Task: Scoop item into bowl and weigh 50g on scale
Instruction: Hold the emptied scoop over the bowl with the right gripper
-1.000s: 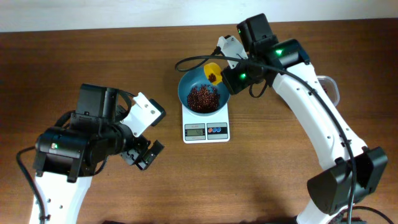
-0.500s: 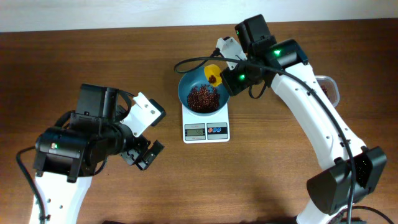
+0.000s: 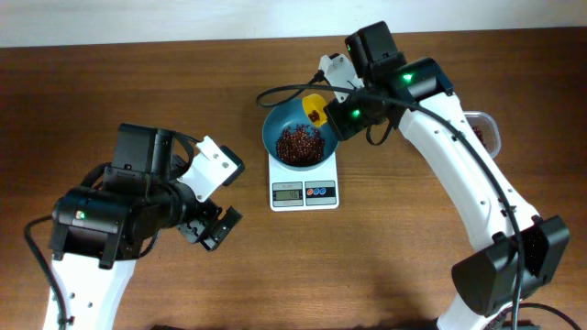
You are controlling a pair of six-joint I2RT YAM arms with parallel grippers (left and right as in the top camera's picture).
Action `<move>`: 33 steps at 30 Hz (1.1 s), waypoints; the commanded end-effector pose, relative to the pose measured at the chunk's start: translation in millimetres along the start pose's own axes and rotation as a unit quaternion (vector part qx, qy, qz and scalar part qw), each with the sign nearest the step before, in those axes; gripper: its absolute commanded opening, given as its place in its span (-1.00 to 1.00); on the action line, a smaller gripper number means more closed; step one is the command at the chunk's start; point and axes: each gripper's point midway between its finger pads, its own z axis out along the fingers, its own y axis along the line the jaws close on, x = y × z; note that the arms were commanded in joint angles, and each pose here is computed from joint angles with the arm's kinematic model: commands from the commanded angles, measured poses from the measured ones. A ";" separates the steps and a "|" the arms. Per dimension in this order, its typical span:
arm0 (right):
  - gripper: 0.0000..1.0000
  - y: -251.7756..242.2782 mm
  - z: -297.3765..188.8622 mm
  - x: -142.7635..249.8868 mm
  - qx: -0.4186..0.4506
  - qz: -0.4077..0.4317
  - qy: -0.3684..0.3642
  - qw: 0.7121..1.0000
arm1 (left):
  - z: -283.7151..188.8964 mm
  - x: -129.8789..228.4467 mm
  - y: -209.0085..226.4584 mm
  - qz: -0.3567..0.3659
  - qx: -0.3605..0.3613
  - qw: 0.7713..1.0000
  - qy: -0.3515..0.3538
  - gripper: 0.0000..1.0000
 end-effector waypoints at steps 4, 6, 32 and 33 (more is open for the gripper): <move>-0.92 1.6 1.1 -1.0 0.008 0.001 0.002 1.000 | -5.3 -4.5 -0.2 0.009 -0.001 1.000 -0.012 0.98; -0.92 1.0 9.7 2.2 0.002 0.004 0.010 1.000 | -5.3 -4.5 -0.2 0.009 -0.001 1.000 -0.012 0.98; -0.92 4.5 -5.7 -5.2 -0.007 0.017 -0.006 1.000 | -5.3 -4.5 -0.2 0.009 -0.001 1.000 -0.012 0.98; -0.92 4.4 -6.1 -6.5 -0.007 0.017 -0.008 1.000 | -5.3 -4.5 -0.2 0.009 -0.001 1.000 -0.012 0.98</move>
